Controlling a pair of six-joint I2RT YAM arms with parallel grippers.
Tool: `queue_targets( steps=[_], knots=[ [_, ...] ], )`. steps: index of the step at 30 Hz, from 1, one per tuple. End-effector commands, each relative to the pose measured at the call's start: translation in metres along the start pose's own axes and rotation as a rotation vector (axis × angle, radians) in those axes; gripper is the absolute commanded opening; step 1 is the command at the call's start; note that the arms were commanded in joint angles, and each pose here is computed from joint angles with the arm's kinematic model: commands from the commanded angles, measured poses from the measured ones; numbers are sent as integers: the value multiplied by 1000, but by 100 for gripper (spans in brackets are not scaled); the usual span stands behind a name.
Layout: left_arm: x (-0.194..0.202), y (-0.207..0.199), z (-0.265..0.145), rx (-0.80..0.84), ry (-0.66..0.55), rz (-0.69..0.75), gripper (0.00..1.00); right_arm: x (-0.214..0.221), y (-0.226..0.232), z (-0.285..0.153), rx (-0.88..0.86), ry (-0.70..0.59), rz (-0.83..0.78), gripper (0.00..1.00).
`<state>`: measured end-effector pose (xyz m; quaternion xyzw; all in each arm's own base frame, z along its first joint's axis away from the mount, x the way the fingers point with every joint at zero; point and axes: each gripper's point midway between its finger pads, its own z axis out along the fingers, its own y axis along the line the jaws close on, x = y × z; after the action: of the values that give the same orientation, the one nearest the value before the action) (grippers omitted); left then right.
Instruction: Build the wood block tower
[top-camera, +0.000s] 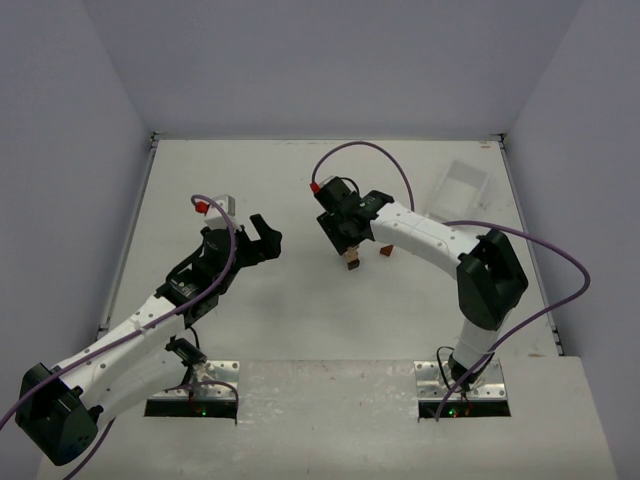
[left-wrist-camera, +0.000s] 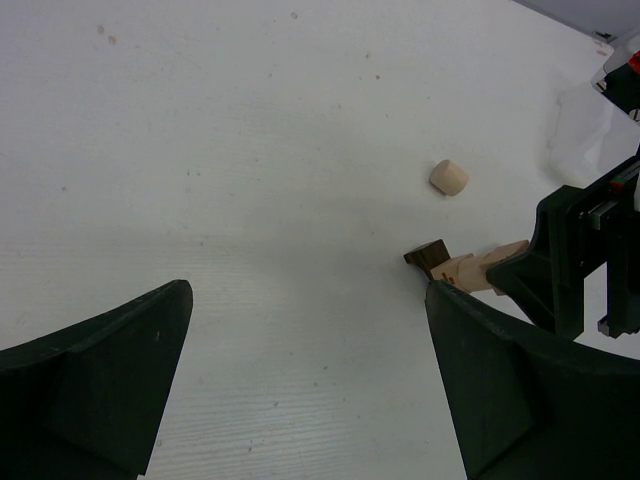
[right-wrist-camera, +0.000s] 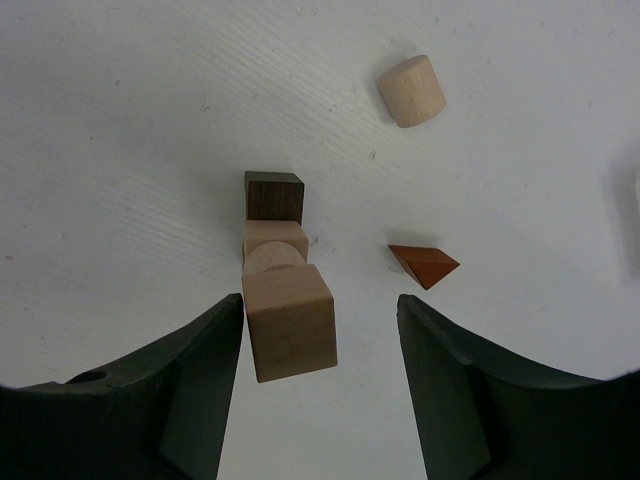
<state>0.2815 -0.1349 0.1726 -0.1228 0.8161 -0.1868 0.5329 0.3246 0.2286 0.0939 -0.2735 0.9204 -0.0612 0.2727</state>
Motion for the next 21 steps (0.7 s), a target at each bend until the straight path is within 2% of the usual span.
queue_targets(
  steps=[1, 13, 21],
  knots=[
    [-12, -6, -1, 34, -43, -20, 100, -25, -6, -7, 23, -75, 42, 64],
    [-12, -7, -2, 38, -41, -22, 100, -25, -12, -4, 60, -75, 41, 65],
    [-12, -7, -2, 40, -43, -21, 100, -31, 2, -10, -38, -117, 29, 66]
  ],
)
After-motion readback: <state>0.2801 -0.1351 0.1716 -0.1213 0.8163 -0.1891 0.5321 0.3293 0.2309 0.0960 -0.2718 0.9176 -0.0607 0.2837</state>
